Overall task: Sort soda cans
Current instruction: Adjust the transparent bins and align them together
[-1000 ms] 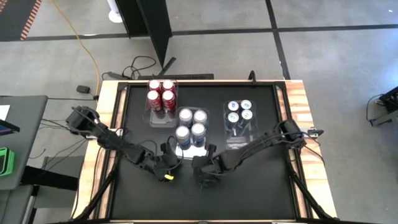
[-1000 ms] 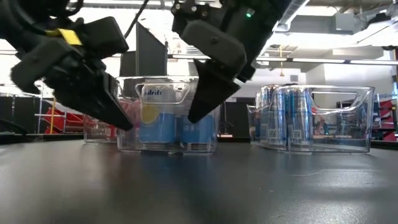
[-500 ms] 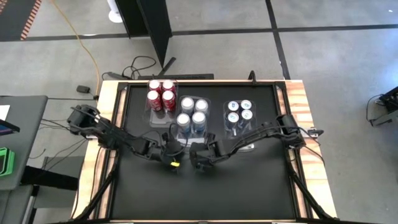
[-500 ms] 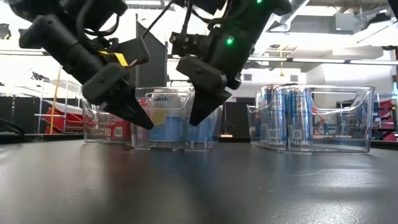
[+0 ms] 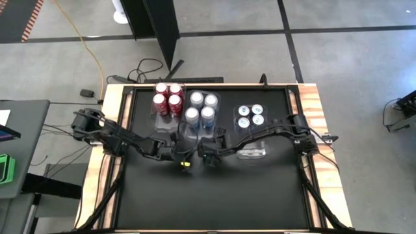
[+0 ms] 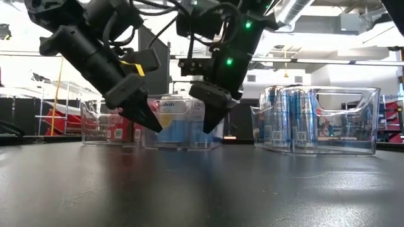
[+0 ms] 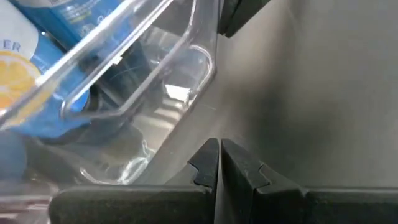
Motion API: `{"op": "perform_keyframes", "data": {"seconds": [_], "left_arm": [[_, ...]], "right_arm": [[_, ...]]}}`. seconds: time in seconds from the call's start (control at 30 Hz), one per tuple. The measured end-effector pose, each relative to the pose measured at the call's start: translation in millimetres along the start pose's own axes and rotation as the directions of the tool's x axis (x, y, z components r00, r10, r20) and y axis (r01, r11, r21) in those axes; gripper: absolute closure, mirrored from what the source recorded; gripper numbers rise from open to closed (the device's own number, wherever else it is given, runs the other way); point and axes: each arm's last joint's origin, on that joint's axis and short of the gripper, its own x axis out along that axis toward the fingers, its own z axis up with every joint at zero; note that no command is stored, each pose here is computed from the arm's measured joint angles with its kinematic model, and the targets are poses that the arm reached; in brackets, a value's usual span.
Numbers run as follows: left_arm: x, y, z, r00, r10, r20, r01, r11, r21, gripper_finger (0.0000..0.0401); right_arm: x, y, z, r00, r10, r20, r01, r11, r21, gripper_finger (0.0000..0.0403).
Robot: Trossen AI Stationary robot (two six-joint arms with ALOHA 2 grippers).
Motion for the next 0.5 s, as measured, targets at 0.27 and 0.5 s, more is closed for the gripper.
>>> {"op": "perform_keyframes", "data": {"seconds": [0.27,0.5], "left_arm": [[-0.1,-1.4,2.0,0.999,-0.032,0.012,0.032,0.999,-0.018,0.0386],[-25.5,-13.3,20.9,0.985,-0.116,0.128,0.117,0.993,0.001,0.0386]], "right_arm": [[-6.8,12.8,-5.6,1.000,0.010,-0.004,-0.011,0.995,-0.104,0.0402],[-47.7,52.3,-18.4,0.995,0.078,0.054,-0.068,0.984,-0.166,0.0402]]}}
